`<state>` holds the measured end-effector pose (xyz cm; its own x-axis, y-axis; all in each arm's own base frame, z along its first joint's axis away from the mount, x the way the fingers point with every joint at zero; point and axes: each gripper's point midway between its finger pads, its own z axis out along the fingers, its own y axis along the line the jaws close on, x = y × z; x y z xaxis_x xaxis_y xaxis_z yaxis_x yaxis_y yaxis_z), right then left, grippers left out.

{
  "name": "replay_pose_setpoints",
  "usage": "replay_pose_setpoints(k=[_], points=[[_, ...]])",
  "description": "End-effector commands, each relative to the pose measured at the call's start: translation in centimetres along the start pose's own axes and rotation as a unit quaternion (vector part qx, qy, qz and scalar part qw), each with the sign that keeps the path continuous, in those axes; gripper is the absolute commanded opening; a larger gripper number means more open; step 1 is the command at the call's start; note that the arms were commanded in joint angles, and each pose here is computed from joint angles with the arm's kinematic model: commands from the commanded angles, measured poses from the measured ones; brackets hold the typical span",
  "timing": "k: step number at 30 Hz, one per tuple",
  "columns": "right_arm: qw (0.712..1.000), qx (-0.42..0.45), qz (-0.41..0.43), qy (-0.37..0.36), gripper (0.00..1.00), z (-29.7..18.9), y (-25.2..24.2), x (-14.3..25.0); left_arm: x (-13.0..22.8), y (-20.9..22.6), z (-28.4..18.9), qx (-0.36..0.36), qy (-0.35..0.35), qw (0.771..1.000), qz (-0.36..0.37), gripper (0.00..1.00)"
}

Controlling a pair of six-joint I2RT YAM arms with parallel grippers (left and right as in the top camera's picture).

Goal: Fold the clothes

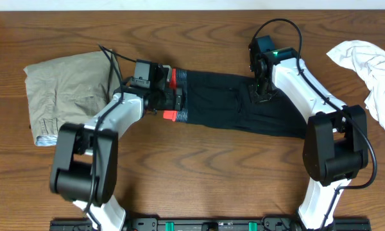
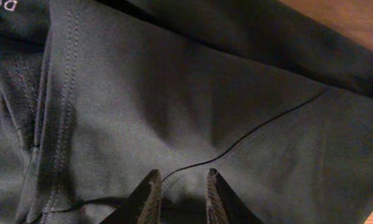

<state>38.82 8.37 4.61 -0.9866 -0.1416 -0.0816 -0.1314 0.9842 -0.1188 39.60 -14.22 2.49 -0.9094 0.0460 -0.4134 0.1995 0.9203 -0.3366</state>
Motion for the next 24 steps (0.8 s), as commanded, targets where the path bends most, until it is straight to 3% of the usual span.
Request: replay_pose_setpoints(k=[1, 7, 13, 17, 18, 24], points=[[1.000, -0.007, 0.008, -0.026, 0.23, -1.8, 0.2, -0.8, 1.3, -0.7, 1.8, 0.040, 0.028, 0.999, -0.005, 0.91], [1.000, -0.014, 0.008, -0.026, 0.23, -1.9, 0.5, -0.8, 4.0, -2.2, 3.9, 0.111, 0.081, 0.990, -0.025, 0.87], [0.999, -0.018, 0.007, -0.027, 0.22, -1.9, 0.7, -0.9, 5.0, -3.8, 4.2, 0.156, 0.101, 0.982, -0.028, 0.54], [0.999, -0.019, 0.007, -0.027, 0.23, -1.9, 0.7, -0.8, 4.8, -3.5, 4.1, 0.155, 0.097, 0.983, -0.031, 0.11], [0.999, -0.019, 0.007, -0.027, 0.23, -1.9, 0.7, -0.8, 4.7, -3.3, 4.1, 0.154, 0.095, 0.983, -0.033, 0.06], [1.000, -0.018, 0.007, -0.023, 0.22, -1.9, 0.7, -0.7, 3.0, -1.4, 2.2, 0.139, 0.070, 0.987, -0.052, 0.06]])
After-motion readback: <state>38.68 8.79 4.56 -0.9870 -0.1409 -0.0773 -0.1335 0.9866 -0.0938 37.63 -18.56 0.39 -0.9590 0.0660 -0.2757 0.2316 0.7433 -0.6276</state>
